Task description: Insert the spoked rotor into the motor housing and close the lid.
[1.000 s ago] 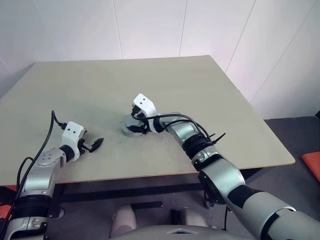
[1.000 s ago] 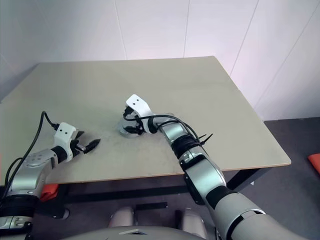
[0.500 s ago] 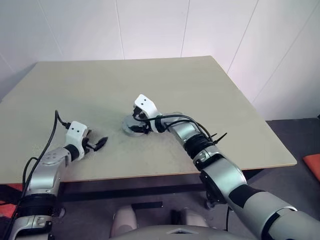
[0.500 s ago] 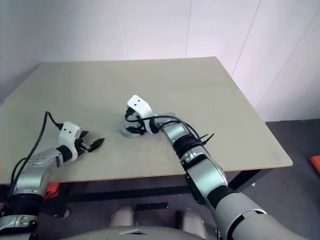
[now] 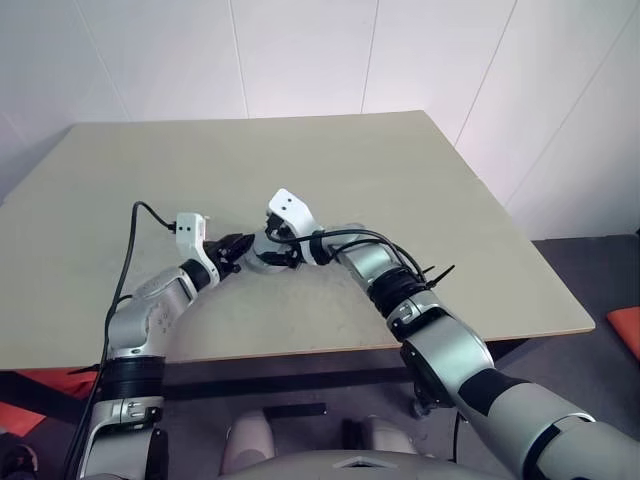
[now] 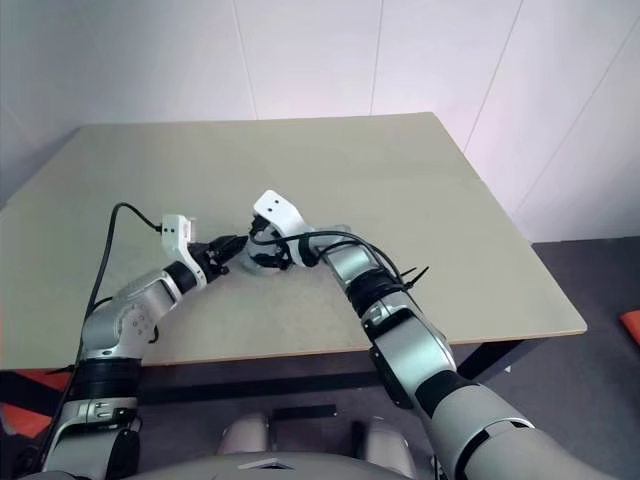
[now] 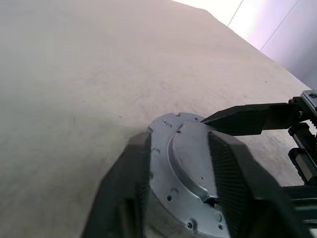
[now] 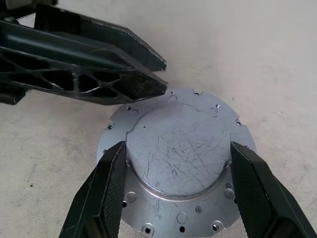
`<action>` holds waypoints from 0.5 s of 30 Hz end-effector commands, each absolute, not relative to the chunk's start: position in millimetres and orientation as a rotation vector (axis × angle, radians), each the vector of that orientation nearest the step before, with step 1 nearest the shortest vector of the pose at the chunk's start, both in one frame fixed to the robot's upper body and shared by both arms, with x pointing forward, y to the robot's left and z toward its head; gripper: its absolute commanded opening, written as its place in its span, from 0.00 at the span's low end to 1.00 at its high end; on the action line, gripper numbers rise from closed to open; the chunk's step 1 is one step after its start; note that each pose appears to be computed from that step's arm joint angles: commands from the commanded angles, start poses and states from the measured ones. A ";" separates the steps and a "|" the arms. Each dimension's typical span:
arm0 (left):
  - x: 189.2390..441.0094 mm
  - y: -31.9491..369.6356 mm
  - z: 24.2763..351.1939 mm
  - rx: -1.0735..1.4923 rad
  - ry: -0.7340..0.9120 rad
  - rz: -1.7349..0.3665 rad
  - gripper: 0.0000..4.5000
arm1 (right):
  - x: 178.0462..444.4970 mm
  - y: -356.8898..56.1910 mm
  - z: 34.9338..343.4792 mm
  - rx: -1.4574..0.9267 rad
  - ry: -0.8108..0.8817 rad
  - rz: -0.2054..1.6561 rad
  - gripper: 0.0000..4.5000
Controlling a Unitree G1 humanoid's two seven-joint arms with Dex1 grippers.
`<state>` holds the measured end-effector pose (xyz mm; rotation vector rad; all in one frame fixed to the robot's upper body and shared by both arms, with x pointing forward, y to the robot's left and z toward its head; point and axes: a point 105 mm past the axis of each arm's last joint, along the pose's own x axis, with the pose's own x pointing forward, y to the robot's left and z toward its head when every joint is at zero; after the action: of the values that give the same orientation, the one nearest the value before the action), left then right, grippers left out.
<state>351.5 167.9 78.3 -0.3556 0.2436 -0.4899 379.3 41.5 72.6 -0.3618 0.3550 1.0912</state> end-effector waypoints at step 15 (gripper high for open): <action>344.7 174.3 43.1 -0.303 0.424 -0.422 0.00 | 386.4 23.2 66.1 -0.353 0.392 1.026 0.76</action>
<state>351.9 171.2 60.1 -0.3074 0.3493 -0.4398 379.5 39.6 70.7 -0.3512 0.3664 1.0825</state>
